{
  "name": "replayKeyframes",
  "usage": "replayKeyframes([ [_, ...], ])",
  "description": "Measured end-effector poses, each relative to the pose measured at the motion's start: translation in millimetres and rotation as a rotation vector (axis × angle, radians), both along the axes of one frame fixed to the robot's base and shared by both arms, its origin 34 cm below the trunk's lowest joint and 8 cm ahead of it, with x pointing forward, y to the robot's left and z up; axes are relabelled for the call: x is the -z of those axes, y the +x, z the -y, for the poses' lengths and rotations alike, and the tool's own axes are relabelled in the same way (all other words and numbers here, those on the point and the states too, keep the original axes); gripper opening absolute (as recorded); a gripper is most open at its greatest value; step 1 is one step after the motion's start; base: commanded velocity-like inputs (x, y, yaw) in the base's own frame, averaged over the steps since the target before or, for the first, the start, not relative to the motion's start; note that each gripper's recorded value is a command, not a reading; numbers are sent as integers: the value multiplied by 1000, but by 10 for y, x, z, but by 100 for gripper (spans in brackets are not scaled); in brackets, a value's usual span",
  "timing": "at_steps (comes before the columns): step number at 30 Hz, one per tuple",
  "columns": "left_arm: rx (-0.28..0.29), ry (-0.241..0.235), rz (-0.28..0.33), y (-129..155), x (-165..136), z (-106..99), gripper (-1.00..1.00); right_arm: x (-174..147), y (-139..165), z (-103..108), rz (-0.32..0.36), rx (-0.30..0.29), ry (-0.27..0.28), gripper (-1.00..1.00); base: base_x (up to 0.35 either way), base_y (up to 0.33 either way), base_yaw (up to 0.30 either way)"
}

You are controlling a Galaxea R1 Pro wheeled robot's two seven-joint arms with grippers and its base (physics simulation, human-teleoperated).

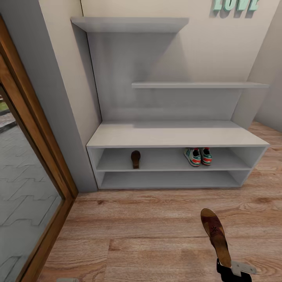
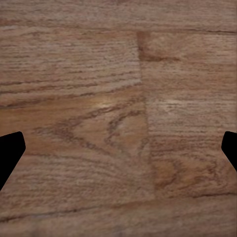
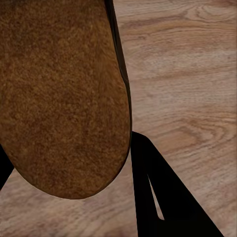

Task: Pick up the two gym shoes and the two sandals from the corridor floor and place them onto the hallstand (shoe rack) in the corridor, making sure they are on the rack and not on the floor. Arrange them so the two gym shoes are next to each other and the two sandals are next to each other.

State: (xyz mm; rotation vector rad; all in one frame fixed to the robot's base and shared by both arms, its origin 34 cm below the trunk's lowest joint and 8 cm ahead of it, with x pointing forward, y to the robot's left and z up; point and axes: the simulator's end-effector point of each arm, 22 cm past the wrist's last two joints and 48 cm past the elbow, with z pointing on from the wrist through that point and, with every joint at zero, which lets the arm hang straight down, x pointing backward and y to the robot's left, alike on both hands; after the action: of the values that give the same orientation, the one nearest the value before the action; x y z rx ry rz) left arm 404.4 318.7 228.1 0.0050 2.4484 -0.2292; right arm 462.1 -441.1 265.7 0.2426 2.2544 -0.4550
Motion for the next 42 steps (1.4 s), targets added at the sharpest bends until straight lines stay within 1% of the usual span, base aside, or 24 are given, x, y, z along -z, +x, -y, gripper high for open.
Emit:
replayKeyframes([
  [3,-3,-2,2,9,-4,5,100,11,2,-40,-1,-3,5,-100,0,0,0],
  [7,-3,-2,6,22,-11,11,100,64,30,-299,0,-18,37,-100,0,0,0],
  [8,-4,-2,6,21,-10,9,100,86,55,-455,1,-33,54,-100,0,0,0],
  [9,-4,-2,5,18,-9,9,100,102,74,-569,-2,-53,61,-100,0,0,0],
  [10,-3,-2,5,16,-8,10,100,114,84,-655,-1,-55,73,-100,0,0,0],
  [11,-2,-2,4,12,-5,11,100,133,125,-862,-6,-84,89,-100,0,0,0],
  [12,-2,-2,3,9,-4,14,100,140,161,-996,-11,-113,93,-100,0,0,0],
  [13,-1,-3,2,7,-3,17,100,143,186,-1075,-14,-114,102,-100,0,0,0],
  [15,0,-3,2,5,-1,21,100,147,264,-1273,-30,-146,114,-100,0,0,0],
  [16,1,-3,2,4,-2,21,100,137,366,-1428,-51,-166,123,-100,0,0,0],
  [17,1,-3,2,3,-1,20,100,125,429,-1501,-65,-174,126,-100,0,0,0],
  [18,2,-3,1,0,0,20,100,86,566,-1625,-92,-181,136,-100,0,0,0],
  [21,2,-3,0,-6,3,21,100,-6,789,-1810,-141,-183,152,-100,0,0,0],
  [22,3,-3,-1,-9,4,23,100,-87,929,-1909,-169,-182,163,-100,0,0,0],
  [25,5,-4,-2,-14,8,32,100,-248,1146,-2010,-202,-173,176,-100,0,0,0],
  [27,5,-4,-3,-16,9,36,100,-413,1338,-2087,-230,-169,187,-100,0,0,0],
  [28,6,-4,-3,-17,10,38,100,-514,1453,-2065,-246,-165,184,-100,0,0,0],
  [30,6,-5,-3,-18,10,39,100,-629,1593,-2048,-252,-161,184,-100,0,0,0],
  [31,6,-5,-3,-20,11,40,100,-748,1736,-2041,-251,-160,183,-100,0,0,0],
  [35,5,-5,-3,-21,11,39,100,-987,2021,-2042,-234,-162,183,-100,0,0,0],
  [38,5,-5,-3,-21,11,39,100,-1219,2277,-2046,-206,-165,180,-100,0,0,0],
  [42,5,-5,-5,-29,15,41,100,-1367,2430,-2045,-185,-163,182,-100,0,0,0],
])
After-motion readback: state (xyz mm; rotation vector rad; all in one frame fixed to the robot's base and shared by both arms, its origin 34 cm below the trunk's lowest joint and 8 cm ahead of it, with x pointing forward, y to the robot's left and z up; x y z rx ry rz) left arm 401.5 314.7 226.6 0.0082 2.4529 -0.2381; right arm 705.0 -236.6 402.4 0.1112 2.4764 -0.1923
